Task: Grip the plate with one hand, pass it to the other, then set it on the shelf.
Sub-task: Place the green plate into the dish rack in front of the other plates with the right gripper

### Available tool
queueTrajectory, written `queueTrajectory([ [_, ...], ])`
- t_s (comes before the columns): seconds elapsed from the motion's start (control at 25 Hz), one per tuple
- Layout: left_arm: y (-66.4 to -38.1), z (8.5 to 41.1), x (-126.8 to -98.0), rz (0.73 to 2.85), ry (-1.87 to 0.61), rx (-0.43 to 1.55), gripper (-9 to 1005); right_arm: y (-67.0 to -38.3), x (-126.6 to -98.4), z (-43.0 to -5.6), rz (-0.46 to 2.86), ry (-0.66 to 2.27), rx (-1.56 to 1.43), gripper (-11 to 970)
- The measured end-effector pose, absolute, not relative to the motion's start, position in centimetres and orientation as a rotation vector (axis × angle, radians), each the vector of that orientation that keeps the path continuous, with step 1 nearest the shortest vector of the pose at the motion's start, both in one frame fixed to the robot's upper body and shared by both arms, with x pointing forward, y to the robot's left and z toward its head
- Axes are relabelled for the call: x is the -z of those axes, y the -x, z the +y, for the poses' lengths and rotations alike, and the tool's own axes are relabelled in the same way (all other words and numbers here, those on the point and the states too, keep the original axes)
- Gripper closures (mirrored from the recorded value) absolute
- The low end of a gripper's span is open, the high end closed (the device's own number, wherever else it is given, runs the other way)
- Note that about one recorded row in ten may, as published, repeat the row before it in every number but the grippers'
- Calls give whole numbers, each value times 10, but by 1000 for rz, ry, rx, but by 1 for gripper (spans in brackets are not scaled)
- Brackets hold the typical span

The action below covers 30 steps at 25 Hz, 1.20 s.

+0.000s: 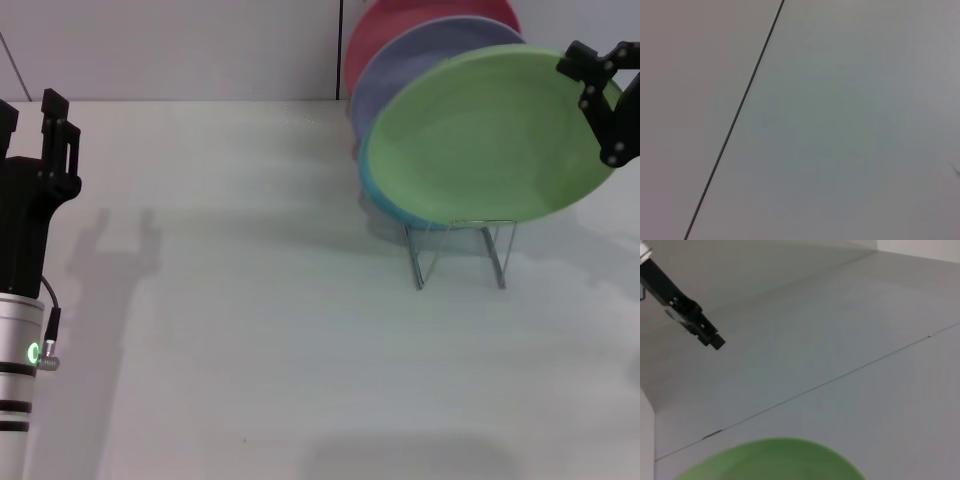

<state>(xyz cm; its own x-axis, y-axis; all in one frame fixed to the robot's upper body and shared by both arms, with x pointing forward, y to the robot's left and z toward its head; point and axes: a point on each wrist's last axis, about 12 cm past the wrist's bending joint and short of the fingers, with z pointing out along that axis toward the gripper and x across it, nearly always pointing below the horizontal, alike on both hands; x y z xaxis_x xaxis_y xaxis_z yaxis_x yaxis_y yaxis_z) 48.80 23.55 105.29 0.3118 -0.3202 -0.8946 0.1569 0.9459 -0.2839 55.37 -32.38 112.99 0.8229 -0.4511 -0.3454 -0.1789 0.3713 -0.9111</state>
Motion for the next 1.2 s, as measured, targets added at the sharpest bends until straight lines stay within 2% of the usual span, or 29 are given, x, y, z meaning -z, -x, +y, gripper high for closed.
queueTrajectory([
  [1.2,-484,229,-1052,1222,168,366,449,-558,-1127,-319,588,1299,194,939],
])
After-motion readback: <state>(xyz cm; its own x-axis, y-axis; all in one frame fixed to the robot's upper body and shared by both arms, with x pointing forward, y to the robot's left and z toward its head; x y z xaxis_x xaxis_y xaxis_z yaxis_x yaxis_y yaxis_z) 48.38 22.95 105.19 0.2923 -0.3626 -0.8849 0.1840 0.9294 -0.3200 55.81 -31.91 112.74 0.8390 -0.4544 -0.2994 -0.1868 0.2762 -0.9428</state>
